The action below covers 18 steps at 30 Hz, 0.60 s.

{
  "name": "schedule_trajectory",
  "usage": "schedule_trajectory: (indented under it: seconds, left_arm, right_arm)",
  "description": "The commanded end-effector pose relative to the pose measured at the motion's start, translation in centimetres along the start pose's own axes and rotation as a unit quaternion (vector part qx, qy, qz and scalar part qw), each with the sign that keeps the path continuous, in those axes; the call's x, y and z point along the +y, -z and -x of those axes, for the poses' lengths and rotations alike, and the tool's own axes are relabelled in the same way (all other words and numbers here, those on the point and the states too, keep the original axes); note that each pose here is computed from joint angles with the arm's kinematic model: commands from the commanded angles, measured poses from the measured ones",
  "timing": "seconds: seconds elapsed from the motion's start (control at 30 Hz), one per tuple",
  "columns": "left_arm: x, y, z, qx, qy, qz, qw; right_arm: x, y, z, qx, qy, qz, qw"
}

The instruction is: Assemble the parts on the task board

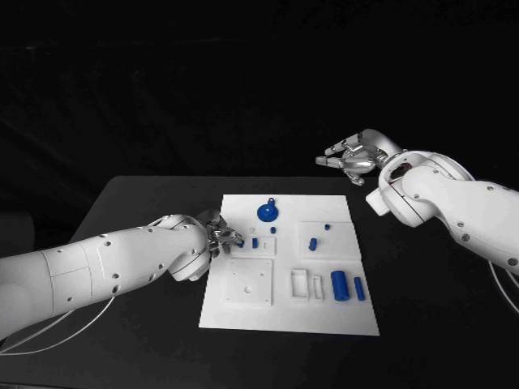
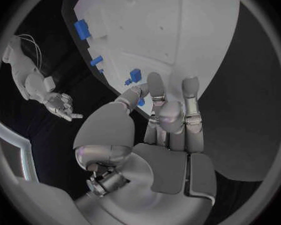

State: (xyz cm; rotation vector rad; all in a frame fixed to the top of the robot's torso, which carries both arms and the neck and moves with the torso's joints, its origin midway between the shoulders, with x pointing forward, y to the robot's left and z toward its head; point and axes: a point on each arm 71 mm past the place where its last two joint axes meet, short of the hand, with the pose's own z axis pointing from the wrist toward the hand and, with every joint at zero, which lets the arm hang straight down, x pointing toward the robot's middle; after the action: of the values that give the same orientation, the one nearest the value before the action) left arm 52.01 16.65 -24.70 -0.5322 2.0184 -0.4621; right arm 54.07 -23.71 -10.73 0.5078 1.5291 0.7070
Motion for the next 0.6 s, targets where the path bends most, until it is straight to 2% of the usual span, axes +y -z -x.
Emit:
schedule_trajectory:
  seconds: [0.03,0.6]
  left_arm:
    - [0.3,0.05,-0.83,0.024,-0.012,0.008,1.0]
    - [0.55,0.08,-0.93,0.033,-0.017,0.015,0.999]
  right_arm:
    - [0.04,0.01,-0.14,0.006,0.002,0.003,1.0]
    - [-0.04,0.03,-0.12,0.006,0.002,0.002,1.0]
